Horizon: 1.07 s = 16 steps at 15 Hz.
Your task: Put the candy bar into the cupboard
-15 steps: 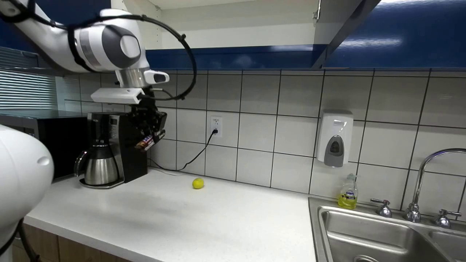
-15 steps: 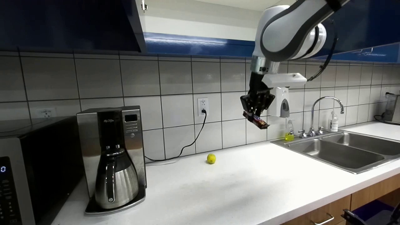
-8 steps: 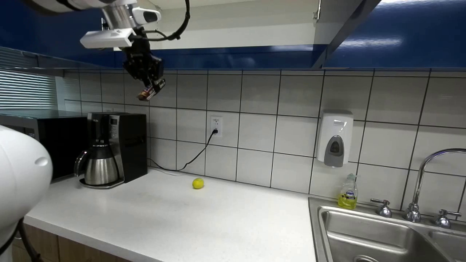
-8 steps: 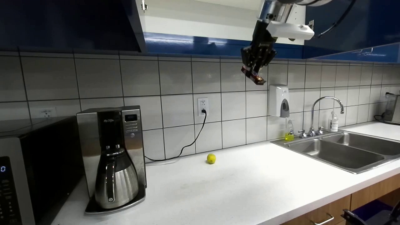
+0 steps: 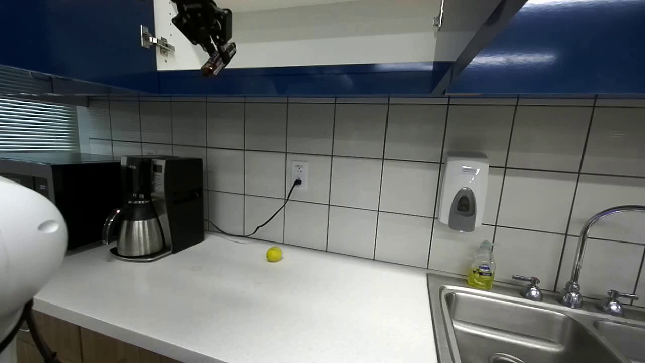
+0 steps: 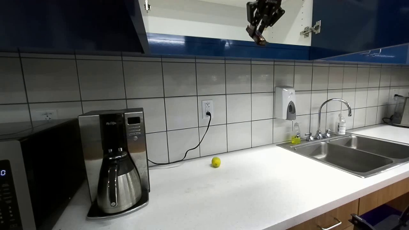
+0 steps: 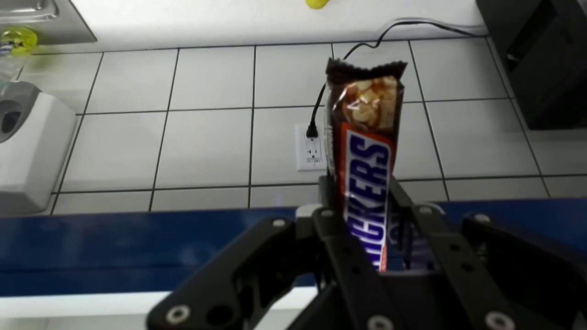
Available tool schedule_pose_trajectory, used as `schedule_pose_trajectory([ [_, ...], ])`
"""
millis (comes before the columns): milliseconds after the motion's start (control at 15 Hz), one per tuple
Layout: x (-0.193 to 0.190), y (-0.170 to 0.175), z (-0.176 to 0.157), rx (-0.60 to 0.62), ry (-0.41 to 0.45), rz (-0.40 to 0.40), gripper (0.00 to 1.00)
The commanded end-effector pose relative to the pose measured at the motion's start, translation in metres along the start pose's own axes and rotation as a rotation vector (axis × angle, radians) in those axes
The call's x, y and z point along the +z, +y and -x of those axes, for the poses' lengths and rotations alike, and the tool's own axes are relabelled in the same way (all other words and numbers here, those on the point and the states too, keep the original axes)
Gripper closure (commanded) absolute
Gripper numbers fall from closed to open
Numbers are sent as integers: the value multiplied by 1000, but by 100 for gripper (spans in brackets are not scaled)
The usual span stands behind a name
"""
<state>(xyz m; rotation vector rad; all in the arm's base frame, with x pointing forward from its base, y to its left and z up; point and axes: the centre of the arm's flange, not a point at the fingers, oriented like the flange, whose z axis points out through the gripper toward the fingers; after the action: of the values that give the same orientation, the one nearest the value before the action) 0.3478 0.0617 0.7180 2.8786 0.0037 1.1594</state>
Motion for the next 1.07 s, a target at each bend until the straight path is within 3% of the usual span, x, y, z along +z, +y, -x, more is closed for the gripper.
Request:
schedule_pose_trajectory([
  [0, -27, -2, -43, 13, 9, 17, 93],
  [467, -43, -1, -102, 50, 11, 31, 93],
  [1000, 3, -10, -160, 77, 3, 82, 93],
])
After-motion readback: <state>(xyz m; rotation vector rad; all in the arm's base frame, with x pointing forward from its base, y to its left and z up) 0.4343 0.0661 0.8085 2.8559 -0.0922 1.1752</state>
